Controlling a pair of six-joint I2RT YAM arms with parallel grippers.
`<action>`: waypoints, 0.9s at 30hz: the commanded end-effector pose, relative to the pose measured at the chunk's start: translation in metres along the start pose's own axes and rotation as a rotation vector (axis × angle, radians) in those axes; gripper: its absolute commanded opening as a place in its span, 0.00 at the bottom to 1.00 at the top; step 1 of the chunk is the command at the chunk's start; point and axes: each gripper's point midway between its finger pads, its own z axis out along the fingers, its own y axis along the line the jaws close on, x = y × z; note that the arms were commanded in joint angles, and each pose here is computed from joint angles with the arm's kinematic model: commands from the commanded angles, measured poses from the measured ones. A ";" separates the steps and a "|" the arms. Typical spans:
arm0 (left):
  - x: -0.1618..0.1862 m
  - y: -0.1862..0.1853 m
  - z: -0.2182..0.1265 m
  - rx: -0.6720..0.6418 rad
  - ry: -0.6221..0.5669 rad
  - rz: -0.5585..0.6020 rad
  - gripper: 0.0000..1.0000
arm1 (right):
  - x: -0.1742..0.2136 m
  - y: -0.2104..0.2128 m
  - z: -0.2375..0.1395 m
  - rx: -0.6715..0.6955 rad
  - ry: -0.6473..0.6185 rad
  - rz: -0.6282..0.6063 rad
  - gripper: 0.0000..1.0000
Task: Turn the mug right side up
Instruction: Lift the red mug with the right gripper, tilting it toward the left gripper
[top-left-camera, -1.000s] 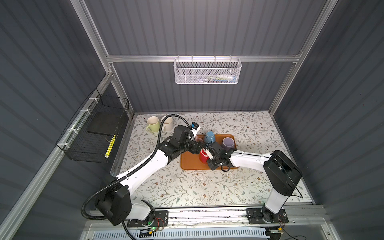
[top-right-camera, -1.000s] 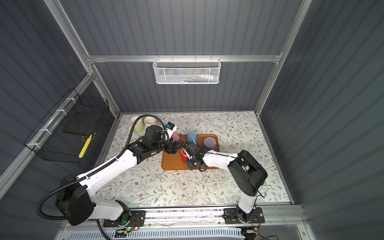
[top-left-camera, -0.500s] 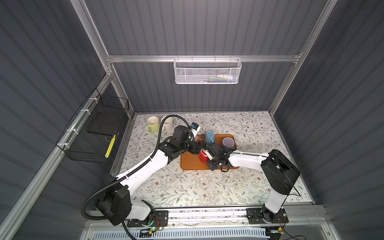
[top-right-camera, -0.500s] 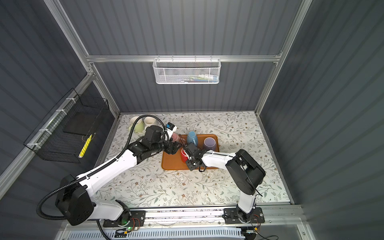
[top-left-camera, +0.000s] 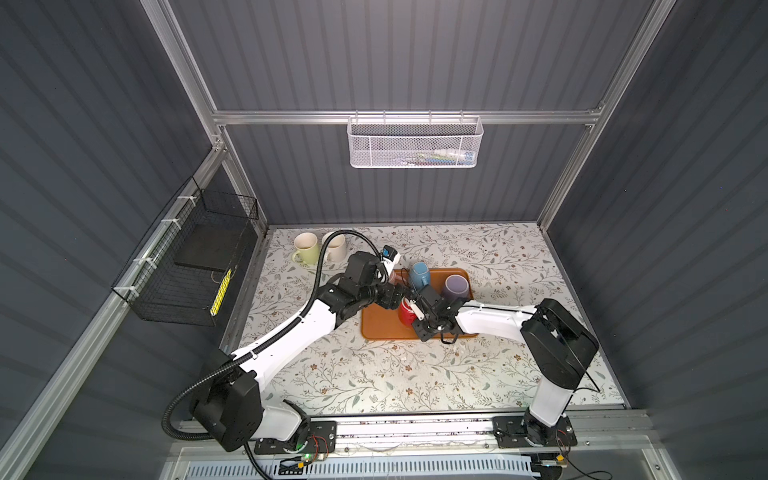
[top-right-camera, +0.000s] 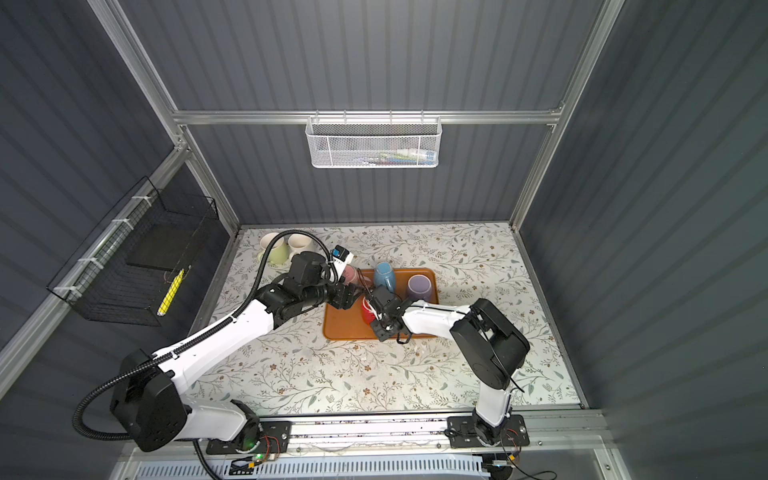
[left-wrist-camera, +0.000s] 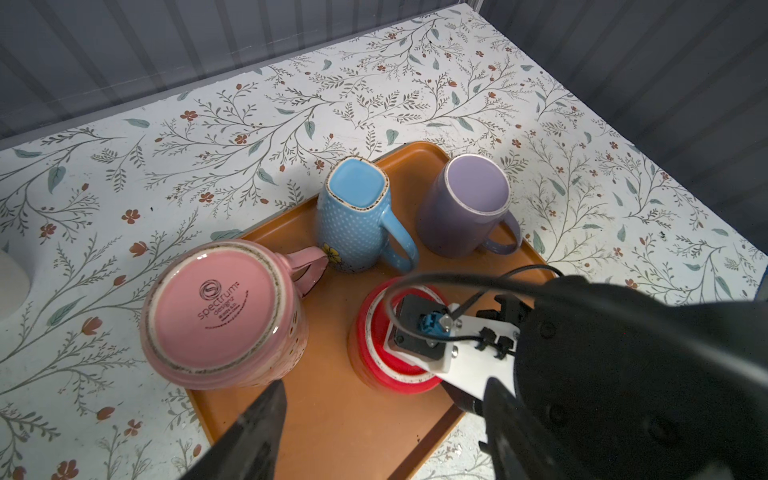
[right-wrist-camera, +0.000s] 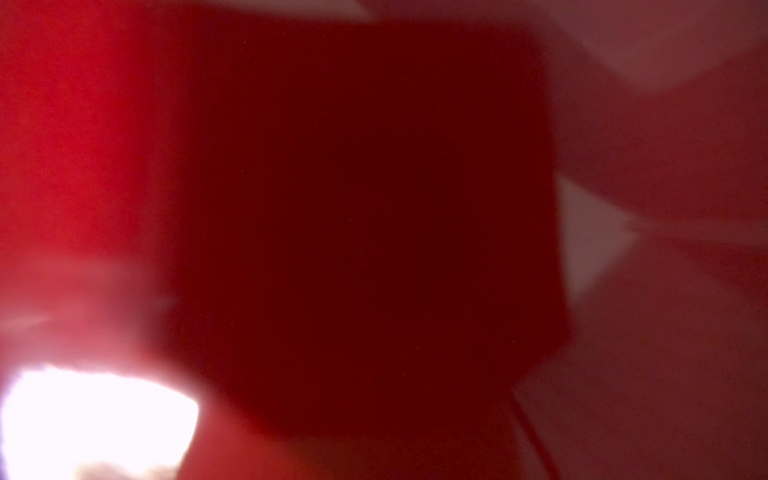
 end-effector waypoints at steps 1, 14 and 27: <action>0.004 -0.002 -0.005 -0.001 0.002 0.016 0.75 | -0.008 0.001 -0.001 0.005 -0.014 0.002 0.19; 0.002 -0.003 -0.006 0.001 -0.001 0.019 0.75 | -0.014 0.004 -0.007 -0.013 -0.040 0.012 0.05; 0.000 -0.001 -0.012 -0.015 -0.007 0.026 0.74 | -0.030 0.003 -0.030 -0.046 -0.136 0.051 0.02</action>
